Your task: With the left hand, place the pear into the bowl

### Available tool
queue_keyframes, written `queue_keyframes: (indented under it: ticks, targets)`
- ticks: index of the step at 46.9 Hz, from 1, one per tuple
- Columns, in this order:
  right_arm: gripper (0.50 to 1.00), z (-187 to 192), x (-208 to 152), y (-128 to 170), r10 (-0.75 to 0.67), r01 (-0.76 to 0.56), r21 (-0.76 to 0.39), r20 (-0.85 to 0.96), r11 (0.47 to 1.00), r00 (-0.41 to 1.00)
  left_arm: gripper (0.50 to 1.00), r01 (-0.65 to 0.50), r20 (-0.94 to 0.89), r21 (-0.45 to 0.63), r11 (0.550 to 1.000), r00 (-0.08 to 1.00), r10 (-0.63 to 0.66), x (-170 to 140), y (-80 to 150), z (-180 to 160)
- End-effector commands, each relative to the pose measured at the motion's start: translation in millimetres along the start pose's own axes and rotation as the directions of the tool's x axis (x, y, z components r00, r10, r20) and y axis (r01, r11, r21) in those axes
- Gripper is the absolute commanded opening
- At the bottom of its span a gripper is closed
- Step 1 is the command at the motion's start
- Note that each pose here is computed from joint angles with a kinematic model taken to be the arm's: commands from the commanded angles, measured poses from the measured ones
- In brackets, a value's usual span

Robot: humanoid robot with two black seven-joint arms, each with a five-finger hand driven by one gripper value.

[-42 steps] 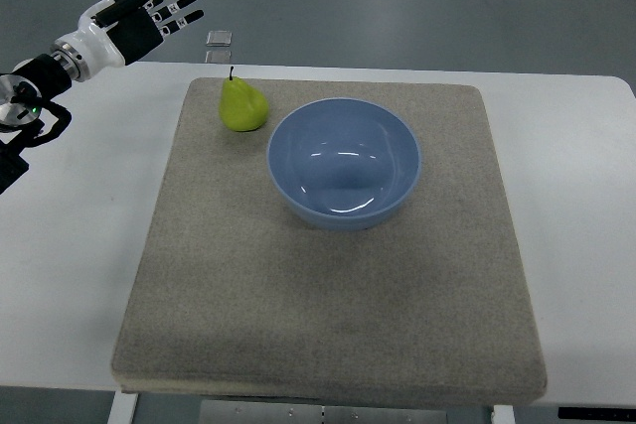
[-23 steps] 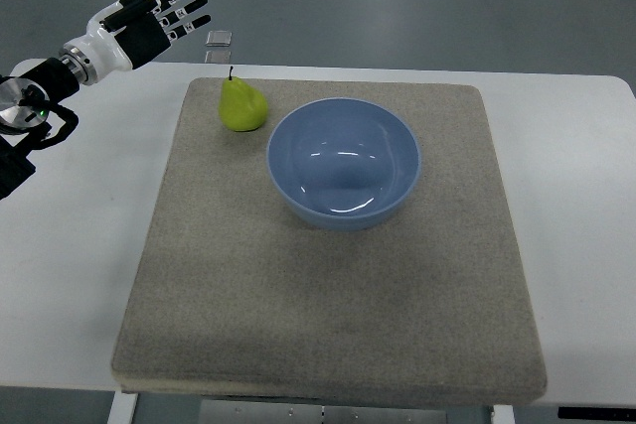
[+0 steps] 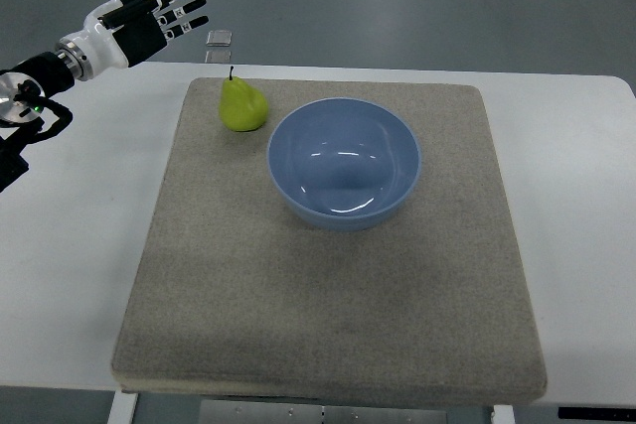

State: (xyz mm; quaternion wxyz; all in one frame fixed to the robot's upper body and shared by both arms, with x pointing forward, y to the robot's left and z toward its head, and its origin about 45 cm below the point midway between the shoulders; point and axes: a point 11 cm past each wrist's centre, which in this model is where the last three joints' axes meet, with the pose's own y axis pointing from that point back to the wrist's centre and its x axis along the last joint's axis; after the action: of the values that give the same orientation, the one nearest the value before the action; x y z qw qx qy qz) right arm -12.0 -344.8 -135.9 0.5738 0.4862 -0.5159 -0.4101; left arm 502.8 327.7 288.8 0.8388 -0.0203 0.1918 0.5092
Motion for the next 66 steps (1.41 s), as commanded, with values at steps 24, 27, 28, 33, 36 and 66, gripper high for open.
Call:
queue_keyframes:
  ticks: [24,27,28,33,36,66]
  targets:
    - [0.924,0.0,0.0,0.0,0.0,0.0,0.0,0.0,1.0,1.0,0.994,-0.023,0.75,0.24,0.971,0.639,-0.17,-18.7,-10.1,18.6]
    - [0.926,0.0,0.0,0.0,0.0,0.0,0.0,0.0,1.0,1.0,0.994,-0.019,0.791,0.258,0.966,0.578,-0.2,-24.3,-12.8,21.2]
    - [0.926,0.0,0.0,0.0,0.0,0.0,0.0,0.0,1.0,1.0,0.994,-0.015,0.802,0.267,0.963,0.558,-0.214,-26.5,-13.6,20.6]
    - [0.924,0.0,0.0,0.0,0.0,0.0,0.0,0.0,1.0,1.0,0.994,-0.032,0.857,0.318,0.948,0.438,-0.272,-35.1,-18.9,9.4]
    - [0.924,0.0,0.0,0.0,0.0,0.0,0.0,0.0,1.0,1.0,0.994,-0.059,0.89,0.324,0.944,0.359,-0.283,-37.4,-22.5,3.0]
    - [0.924,-0.1,0.0,0.0,0.0,0.0,0.001,0.0,1.0,1.0,0.994,-0.127,0.951,0.293,0.948,0.137,-0.275,-53.5,-51.4,-58.5]
